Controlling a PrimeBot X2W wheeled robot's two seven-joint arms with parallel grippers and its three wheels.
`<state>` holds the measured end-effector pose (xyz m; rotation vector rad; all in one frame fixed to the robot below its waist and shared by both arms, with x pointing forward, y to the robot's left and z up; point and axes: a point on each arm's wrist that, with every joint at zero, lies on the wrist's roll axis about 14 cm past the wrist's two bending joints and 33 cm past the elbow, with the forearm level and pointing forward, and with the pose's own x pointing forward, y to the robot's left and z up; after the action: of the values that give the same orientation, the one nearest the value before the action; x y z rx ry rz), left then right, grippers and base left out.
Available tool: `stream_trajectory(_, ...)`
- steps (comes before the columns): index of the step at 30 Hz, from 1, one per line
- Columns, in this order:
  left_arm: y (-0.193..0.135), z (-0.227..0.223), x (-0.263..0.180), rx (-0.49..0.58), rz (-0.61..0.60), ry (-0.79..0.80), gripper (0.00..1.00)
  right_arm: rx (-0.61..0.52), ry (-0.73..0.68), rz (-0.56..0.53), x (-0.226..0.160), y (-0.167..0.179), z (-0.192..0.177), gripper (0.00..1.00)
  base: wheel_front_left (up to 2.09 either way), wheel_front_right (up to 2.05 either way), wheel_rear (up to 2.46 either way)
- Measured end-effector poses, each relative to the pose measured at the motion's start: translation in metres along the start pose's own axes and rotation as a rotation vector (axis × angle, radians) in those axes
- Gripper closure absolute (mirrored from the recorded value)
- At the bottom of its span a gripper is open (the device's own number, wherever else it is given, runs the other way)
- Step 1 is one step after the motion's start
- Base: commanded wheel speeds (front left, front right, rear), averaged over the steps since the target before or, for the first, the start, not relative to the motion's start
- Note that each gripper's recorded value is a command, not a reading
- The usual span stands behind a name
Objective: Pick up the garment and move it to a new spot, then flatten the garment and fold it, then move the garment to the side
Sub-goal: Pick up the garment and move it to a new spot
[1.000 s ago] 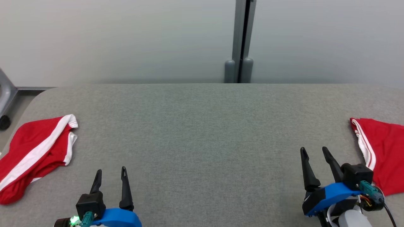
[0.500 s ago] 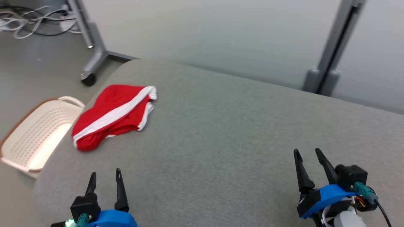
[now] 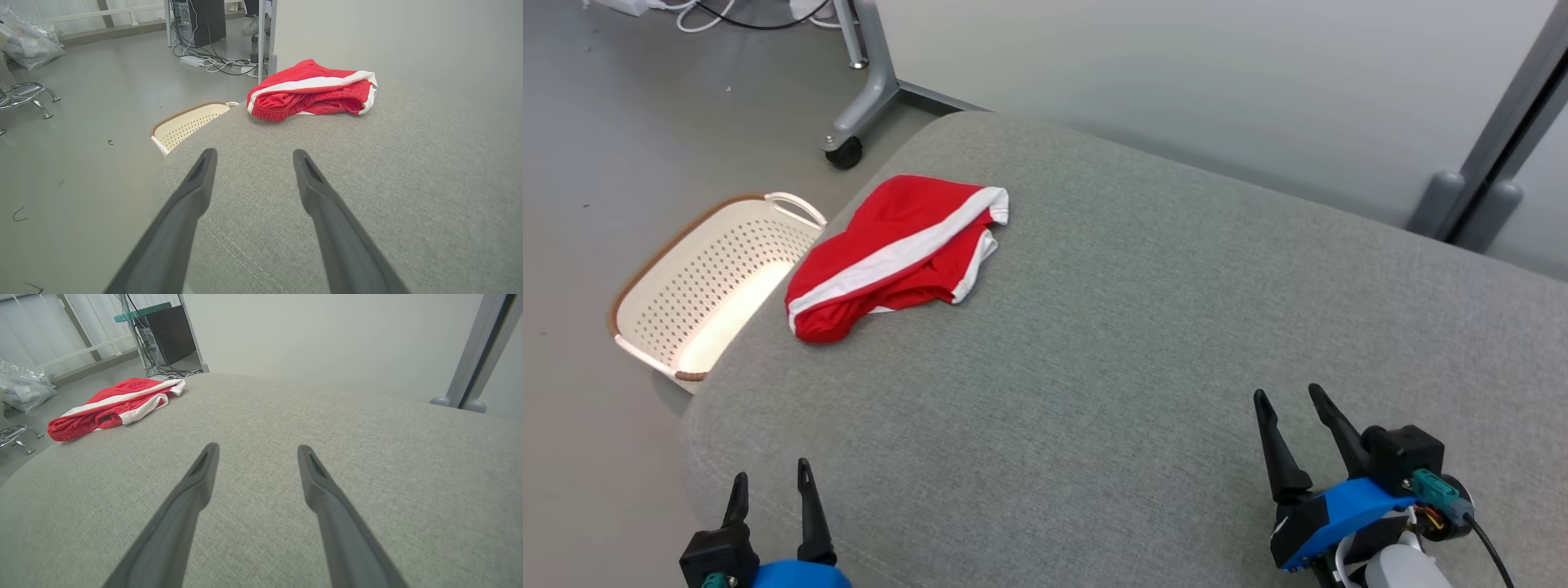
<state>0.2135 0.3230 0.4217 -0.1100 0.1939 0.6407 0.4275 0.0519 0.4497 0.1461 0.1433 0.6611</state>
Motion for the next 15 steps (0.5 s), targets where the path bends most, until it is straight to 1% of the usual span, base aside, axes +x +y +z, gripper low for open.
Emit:
stream_trajectory(3, -0.002, -0.003, 0.006, 0.006, -0.003, 0.02, 0.0, 0.0, 0.007, 0.001, 0.001, -0.002, -0.004, 0.0, 0.0, 0.0, 0.0)
stream_trajectory(6, -0.007, 0.006, 0.026, 0.02, -0.005, 0.007, 0.0, 0.001, 0.017, -0.009, 0.0, -0.009, -0.011, 0.0, 0.0, 0.0, 0.0)
stream_trajectory(9, -0.017, 0.003, 0.047, 0.013, -0.009, 0.036, 0.0, -0.002, 0.018, -0.026, 0.003, -0.02, -0.016, 0.0, 0.0, 0.0, 0.0)
stream_trajectory(11, -0.027, -0.001, 0.063, 0.036, -0.018, 0.059, 0.0, -0.006, 0.017, -0.04, 0.007, -0.03, -0.019, 0.0, 0.0, 0.0, 0.0)
stream_trajectory(15, -0.051, 0.007, 0.105, 0.083, -0.044, 0.053, 0.0, -0.007, 0.014, -0.074, 0.015, -0.052, -0.027, 0.0, 0.0, 0.0, 0.0)
